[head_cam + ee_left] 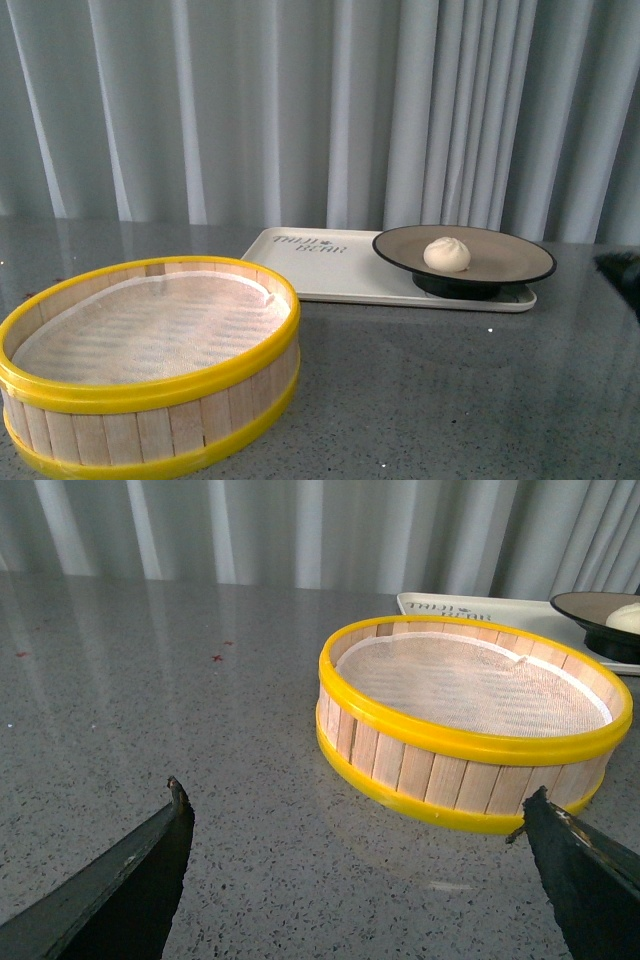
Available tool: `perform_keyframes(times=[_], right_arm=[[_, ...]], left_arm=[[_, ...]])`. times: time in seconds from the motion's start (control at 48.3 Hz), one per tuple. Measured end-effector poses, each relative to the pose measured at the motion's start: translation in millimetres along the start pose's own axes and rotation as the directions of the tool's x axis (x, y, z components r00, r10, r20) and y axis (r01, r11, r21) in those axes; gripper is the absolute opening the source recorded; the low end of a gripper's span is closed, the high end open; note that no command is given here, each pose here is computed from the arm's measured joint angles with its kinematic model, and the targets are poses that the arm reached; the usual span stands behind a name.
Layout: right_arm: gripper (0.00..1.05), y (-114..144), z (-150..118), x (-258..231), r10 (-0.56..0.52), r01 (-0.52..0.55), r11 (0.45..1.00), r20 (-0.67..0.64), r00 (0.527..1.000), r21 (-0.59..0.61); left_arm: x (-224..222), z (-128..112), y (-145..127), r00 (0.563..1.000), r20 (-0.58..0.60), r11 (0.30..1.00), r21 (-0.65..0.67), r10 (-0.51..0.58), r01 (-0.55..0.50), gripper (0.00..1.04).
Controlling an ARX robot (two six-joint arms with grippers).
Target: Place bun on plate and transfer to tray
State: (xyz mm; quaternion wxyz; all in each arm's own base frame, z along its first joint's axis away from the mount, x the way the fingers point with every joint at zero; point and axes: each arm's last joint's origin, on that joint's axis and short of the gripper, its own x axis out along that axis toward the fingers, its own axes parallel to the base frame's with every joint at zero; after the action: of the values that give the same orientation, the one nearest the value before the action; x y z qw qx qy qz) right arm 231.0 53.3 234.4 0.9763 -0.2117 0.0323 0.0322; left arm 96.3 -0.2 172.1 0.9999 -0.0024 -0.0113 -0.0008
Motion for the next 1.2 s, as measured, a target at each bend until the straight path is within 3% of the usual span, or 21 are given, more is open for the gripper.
perform_keyframes(times=[0.104, 0.186, 0.455, 0.58, 1.201], right_arm=[[0.74, -2.5, -11.9, -11.1, -0.060, 0.048, 0.972, 0.044, 0.997, 0.229], [0.62, -4.7, -21.4, -21.7, -0.062, 0.043, 0.947, 0.051, 0.997, 0.317], [0.25, -9.4, -46.8, -45.9, -0.069, 0.048, 0.919, 0.041, 0.997, 0.391], [0.01, -10.8, -56.9, -58.9, -0.067, 0.043, 0.917, 0.045, 0.997, 0.397], [0.02, -12.3, -89.3, -96.5, -0.075, 0.049, 0.913, 0.048, 0.996, 0.406]], left_arm=[[0.0, 0.0, 0.0, 1.000, 0.000, 1.000, 0.000, 0.002, -0.002, 0.98], [0.0, 0.0, 0.1, 1.000, 0.000, 1.000, 0.000, 0.002, -0.002, 0.98], [0.0, 0.0, 0.0, 1.000, 0.000, 1.000, 0.000, 0.000, 0.000, 0.98], [0.0, 0.0, 0.0, 1.000, 0.000, 1.000, 0.000, 0.000, 0.000, 0.98], [0.0, 0.0, 0.0, 1.000, 0.000, 1.000, 0.000, 0.000, 0.000, 0.98]])
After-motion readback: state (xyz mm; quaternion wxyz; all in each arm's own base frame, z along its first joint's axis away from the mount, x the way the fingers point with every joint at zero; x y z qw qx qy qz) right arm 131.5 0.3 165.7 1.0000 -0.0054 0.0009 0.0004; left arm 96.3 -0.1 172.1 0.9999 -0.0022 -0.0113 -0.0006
